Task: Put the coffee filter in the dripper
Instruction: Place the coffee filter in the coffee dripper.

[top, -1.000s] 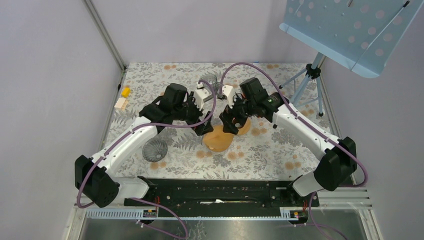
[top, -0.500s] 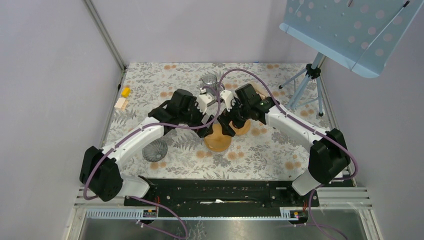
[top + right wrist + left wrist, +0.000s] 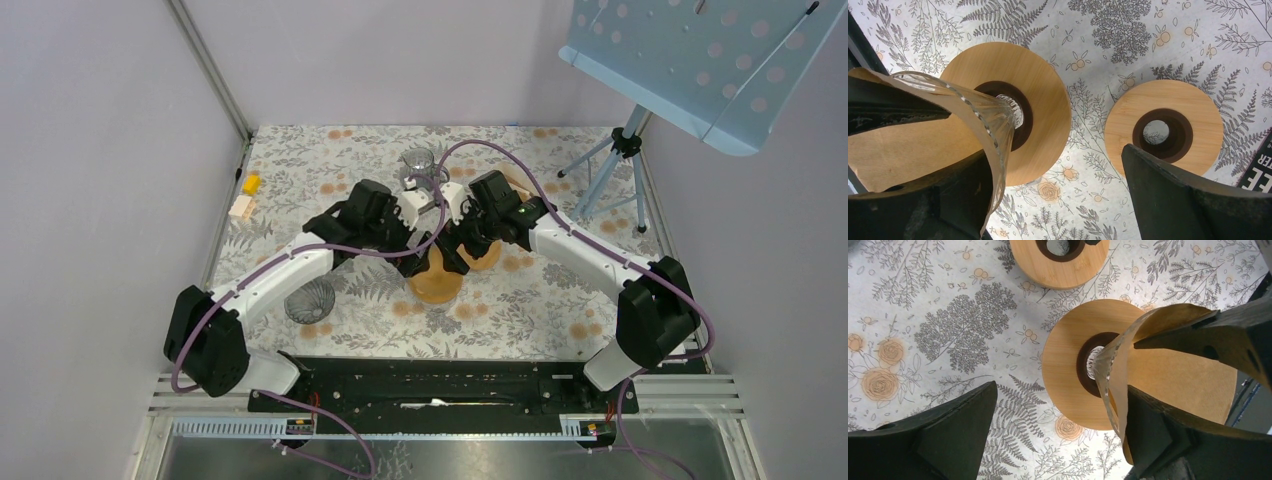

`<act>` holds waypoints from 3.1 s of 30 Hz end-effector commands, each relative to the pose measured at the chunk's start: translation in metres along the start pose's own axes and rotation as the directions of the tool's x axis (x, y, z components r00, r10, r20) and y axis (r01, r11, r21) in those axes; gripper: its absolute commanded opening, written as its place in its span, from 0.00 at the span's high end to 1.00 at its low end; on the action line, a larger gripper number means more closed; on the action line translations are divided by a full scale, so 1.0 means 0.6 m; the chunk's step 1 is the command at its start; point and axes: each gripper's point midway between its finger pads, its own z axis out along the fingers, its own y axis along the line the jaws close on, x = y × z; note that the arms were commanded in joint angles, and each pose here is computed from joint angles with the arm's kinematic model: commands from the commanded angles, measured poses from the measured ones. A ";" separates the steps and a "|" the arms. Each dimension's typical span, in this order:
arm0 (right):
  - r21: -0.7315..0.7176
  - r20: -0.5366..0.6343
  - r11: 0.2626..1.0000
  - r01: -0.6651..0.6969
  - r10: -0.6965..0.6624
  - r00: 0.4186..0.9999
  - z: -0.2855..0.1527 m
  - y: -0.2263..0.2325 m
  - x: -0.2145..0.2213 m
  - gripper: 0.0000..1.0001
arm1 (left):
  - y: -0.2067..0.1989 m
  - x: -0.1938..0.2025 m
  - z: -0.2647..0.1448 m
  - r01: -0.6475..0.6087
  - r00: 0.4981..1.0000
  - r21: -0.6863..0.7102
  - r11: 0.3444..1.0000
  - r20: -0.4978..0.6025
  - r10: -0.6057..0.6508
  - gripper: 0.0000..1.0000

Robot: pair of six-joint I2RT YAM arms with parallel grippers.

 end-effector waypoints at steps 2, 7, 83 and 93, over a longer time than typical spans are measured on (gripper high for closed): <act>0.021 0.003 1.000 0.015 -0.015 1.000 0.003 -0.005 -0.005 0.02 | -0.026 -0.014 -0.015 0.084 0.996 0.056 0.995 -0.035 -0.082 0.01; 0.029 0.006 0.999 0.020 -0.020 1.000 0.000 -0.006 -0.008 0.02 | -0.054 -0.048 -0.047 0.104 0.994 0.114 0.988 0.009 -0.106 0.01; -0.009 0.059 1.000 0.014 -0.013 0.998 -0.011 -0.002 -0.018 0.01 | -0.040 -0.025 -0.042 0.316 0.948 0.060 0.947 -0.051 -0.313 0.34; -0.002 0.088 0.999 0.034 -0.034 0.996 -0.010 -0.003 -0.011 0.00 | -0.016 -0.012 -0.022 0.316 0.948 0.000 0.949 -0.051 -0.315 0.25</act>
